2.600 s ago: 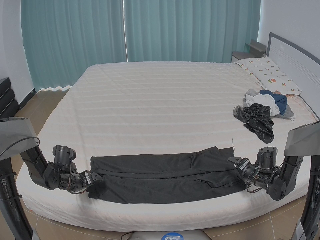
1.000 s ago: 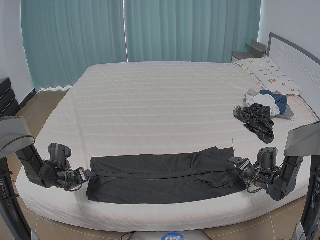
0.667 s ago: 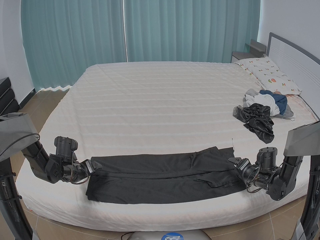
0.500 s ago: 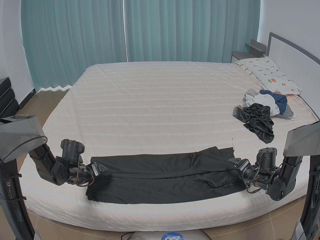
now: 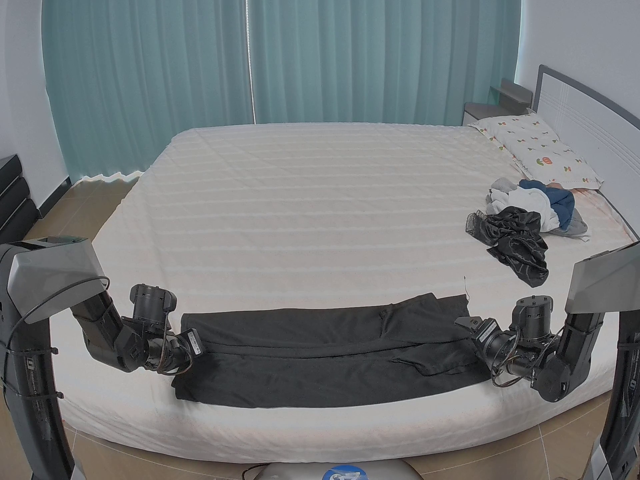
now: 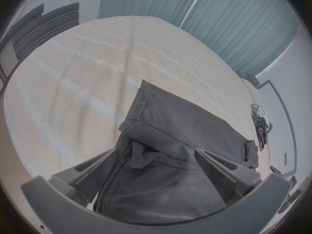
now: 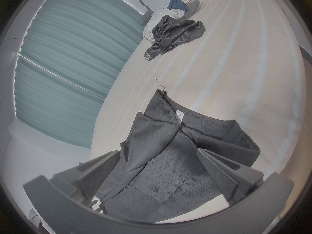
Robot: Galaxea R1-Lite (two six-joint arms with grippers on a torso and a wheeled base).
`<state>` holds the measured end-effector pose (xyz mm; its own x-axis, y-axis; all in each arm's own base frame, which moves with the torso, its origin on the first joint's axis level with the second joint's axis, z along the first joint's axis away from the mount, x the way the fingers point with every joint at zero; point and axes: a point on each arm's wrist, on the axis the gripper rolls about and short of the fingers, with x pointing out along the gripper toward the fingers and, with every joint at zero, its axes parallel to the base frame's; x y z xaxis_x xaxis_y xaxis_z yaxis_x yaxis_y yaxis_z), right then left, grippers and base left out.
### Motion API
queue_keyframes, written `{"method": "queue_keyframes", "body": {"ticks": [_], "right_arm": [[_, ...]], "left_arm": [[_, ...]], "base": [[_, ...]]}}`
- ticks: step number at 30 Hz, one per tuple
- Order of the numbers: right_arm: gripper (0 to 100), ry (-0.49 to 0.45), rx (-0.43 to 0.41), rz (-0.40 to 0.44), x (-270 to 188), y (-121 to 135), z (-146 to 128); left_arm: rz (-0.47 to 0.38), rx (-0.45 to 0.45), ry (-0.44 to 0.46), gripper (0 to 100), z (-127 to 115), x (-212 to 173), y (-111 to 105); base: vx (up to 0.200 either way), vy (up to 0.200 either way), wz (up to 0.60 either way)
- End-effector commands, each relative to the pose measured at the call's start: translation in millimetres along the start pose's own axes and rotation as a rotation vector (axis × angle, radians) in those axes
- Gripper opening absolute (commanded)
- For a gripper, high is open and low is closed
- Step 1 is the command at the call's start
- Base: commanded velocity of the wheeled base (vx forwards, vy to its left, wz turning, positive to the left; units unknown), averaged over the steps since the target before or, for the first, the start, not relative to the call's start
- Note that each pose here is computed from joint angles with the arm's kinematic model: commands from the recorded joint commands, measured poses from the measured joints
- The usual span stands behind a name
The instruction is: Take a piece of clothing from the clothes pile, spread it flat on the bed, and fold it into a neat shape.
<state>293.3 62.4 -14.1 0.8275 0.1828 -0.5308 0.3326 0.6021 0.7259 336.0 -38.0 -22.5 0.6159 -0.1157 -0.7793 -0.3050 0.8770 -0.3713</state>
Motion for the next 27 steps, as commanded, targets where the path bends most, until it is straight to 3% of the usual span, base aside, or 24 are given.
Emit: {"method": "queue_keyframes", "body": {"ticks": [1,13,27], "right_arm": [[100,0.001,-0.001,-0.002,0,0,-1],[100,0.003,-0.003,-0.004,0,-1,-1],[100,-0.019,-0.001,0.01,-4,0,3]], "left_arm": [[0.021,-0.008,0.007,0,-3,1,5],[0.088,-0.027,-0.011,0,-4,-1,15],[0.088,-0.042,-0.033,0,2,-4,18]], "base": [[0.0,0.0,0.0],[0.0,0.0,0.0],[0.0,0.0,0.0]]}}
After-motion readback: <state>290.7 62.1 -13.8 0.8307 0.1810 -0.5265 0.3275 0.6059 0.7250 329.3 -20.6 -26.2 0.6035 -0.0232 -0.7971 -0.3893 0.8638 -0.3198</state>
